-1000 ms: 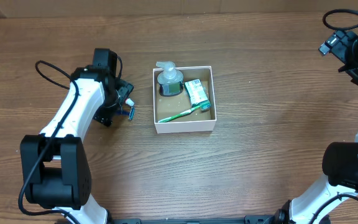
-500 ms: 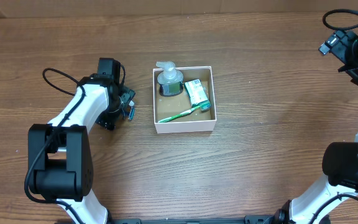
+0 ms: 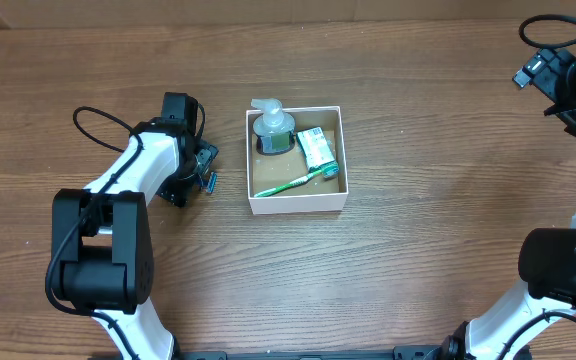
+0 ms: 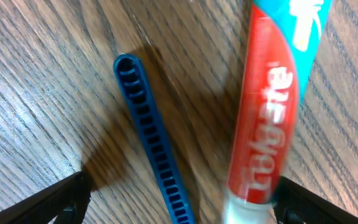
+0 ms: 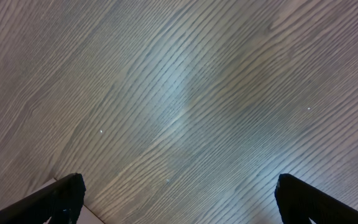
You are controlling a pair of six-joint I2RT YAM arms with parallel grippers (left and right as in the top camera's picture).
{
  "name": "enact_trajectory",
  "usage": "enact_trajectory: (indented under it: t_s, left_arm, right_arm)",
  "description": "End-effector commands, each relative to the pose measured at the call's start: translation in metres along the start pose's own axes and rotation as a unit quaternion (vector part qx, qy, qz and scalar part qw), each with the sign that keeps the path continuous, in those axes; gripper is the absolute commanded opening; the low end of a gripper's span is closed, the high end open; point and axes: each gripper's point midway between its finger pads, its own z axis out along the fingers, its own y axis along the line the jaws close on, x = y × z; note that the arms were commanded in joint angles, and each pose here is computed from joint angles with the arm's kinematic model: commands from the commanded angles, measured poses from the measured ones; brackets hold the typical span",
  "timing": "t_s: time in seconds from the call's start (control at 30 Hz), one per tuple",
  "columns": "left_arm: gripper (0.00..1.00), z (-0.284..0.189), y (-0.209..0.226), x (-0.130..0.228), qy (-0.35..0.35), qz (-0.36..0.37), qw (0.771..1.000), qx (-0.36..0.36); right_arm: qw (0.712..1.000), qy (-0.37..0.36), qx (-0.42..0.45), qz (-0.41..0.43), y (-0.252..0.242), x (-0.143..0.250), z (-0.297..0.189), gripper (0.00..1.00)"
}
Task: Pack container
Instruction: 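Lower the left gripper onto the Colgate toothpaste tube and grasp it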
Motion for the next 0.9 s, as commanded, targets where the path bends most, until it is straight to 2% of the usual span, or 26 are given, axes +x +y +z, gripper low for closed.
enact_trajectory:
  t_s: [0.0,0.2,0.4,0.87]
  left_arm:
    - [0.96,0.029,0.019,0.008,0.012,0.020,0.999,-0.040]
    - [1.00,0.027,-0.004,0.008,0.020,0.112,0.993,0.006]
    - [1.00,0.001,-0.025,-0.004,0.014,0.182,0.983,0.014]
    - [1.00,-0.039,-0.048,-0.024,-0.006,0.221,0.975,0.017]
  right_arm:
    - [1.000,-0.008,-0.007,0.001,0.003,0.000,-0.006,1.00]
    - [1.000,-0.008,-0.007,0.001,0.003,0.000,-0.006,1.00]
    - [1.000,-0.008,-0.007,0.001,0.003,0.000,-0.006,1.00]
    - [1.000,-0.008,-0.007,0.001,0.003,0.000,-0.006,1.00]
